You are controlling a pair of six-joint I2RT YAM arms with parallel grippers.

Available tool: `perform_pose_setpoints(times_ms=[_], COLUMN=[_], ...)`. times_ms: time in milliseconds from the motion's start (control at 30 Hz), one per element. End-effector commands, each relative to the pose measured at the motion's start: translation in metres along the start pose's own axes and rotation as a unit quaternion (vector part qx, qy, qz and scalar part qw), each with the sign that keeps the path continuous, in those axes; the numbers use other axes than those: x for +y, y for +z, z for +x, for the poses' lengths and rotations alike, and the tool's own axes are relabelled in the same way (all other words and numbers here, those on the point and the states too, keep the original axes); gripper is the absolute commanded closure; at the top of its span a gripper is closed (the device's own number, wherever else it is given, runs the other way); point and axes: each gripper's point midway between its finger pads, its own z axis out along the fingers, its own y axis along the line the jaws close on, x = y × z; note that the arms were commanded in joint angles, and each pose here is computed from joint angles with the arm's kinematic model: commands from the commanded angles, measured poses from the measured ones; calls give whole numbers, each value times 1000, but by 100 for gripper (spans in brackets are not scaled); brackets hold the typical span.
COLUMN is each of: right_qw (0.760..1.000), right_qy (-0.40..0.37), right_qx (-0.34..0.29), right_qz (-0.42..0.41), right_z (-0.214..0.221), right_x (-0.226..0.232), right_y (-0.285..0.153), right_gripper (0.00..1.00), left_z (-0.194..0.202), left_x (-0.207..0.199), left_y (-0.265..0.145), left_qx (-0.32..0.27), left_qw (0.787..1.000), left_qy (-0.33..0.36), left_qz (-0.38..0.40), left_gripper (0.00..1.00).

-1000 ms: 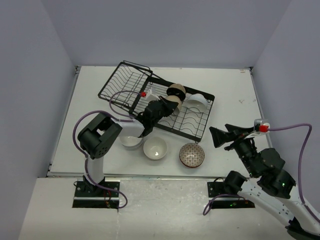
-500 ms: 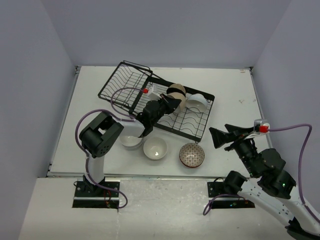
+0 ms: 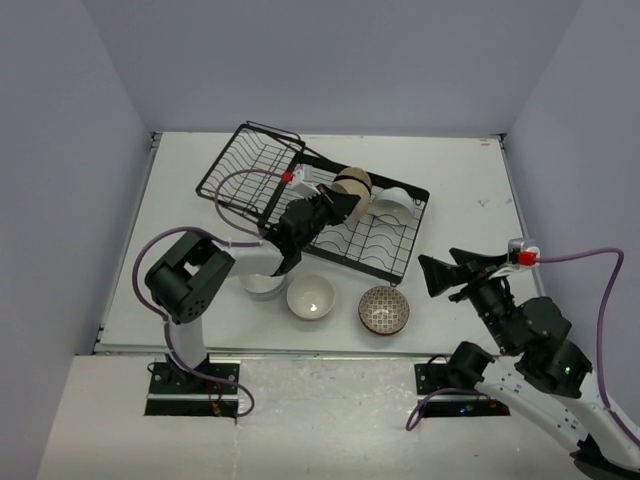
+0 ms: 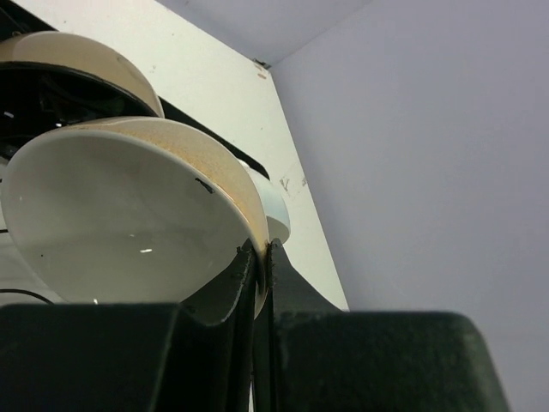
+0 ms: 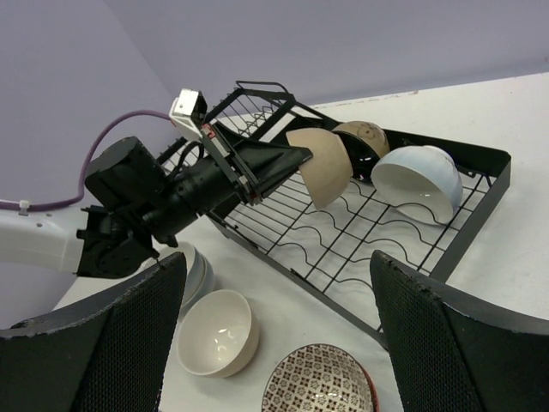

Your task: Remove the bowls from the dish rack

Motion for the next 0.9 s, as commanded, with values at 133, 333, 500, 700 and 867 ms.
perform_pose_setpoints(times_ms=[133,333,500,700,867], right_qw=[1000,1000,1000,1000,1000], right_qy=[-1,-3,-3,-5,-6], right_qx=[-14,-11,-10,-11,-13], right_qz=[-4,1,5,8,14], right_z=[-7,-6,-5,-5,-7], right_x=[2,1,0,-2,-4], right_y=[1,1,2,3,3], right_gripper=[12,11,11,11,11], left_z=[-59,-75,-71,-73,-70], left_x=[-81,-100,-94,-88,-92], left_y=[-25,-41,-61,-97,-119], left_qx=[-72,-70,-42,-31,0], left_qw=[991,986,981,981,972], left_qy=[77,140,188,190,236], left_qz=[86,61,14,10,-8], left_gripper=[100,100,100,100,100])
